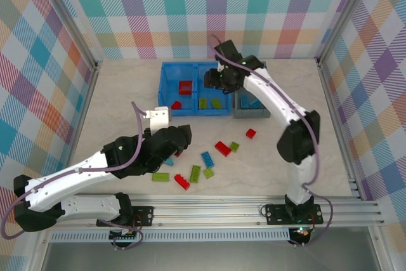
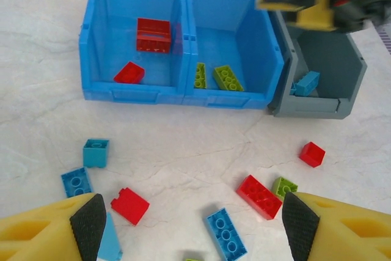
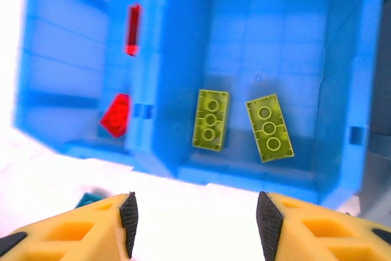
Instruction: Sort the legos into containers by color
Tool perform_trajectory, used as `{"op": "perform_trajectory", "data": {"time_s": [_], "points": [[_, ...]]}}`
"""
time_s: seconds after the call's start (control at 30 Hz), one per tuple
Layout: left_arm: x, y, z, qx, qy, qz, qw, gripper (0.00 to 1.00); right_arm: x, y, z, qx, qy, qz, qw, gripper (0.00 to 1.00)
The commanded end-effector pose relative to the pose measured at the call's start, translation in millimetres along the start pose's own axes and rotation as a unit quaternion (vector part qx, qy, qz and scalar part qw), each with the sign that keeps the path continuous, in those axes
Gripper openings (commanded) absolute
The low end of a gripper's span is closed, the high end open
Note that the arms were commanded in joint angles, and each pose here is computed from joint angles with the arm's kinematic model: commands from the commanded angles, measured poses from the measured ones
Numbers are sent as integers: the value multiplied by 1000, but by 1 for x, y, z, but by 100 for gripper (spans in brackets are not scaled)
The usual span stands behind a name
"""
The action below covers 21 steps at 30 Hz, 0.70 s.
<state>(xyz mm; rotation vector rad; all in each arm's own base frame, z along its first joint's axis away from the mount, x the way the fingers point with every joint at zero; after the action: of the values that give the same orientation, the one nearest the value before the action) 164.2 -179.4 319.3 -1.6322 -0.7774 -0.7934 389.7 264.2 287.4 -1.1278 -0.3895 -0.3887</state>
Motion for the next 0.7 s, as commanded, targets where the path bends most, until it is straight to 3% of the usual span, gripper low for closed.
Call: {"op": "perform_trajectory", "data": {"time_s": [0.0,0.33,0.67], "points": [[7,-10,13,2,-13,14,1000,78,-15,-37,6,11,-28,-23,999,56],[9,-9,26,-5,-26,61,998,77,-91,-128,-7,47,-53,-45,996,56],[-12,10,15,-21,-46,124,991,74,-168,-159,-40,42,-41,4,998,56]]}}
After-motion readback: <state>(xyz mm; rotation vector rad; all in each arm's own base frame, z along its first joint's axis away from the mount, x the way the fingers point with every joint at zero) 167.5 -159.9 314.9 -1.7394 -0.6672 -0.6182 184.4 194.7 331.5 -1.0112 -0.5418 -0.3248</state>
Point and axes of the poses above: each hand's point on the last joint's axis, 136 mm out from that joint toward the fingers, its own y axis out along the fingers, its own z axis along the line the jaws close on, x = y × z, the point moved 6 cm from there along -y, back along the fingers, and after that the axes turned 5 degrees about y, right-handed, at the moved point
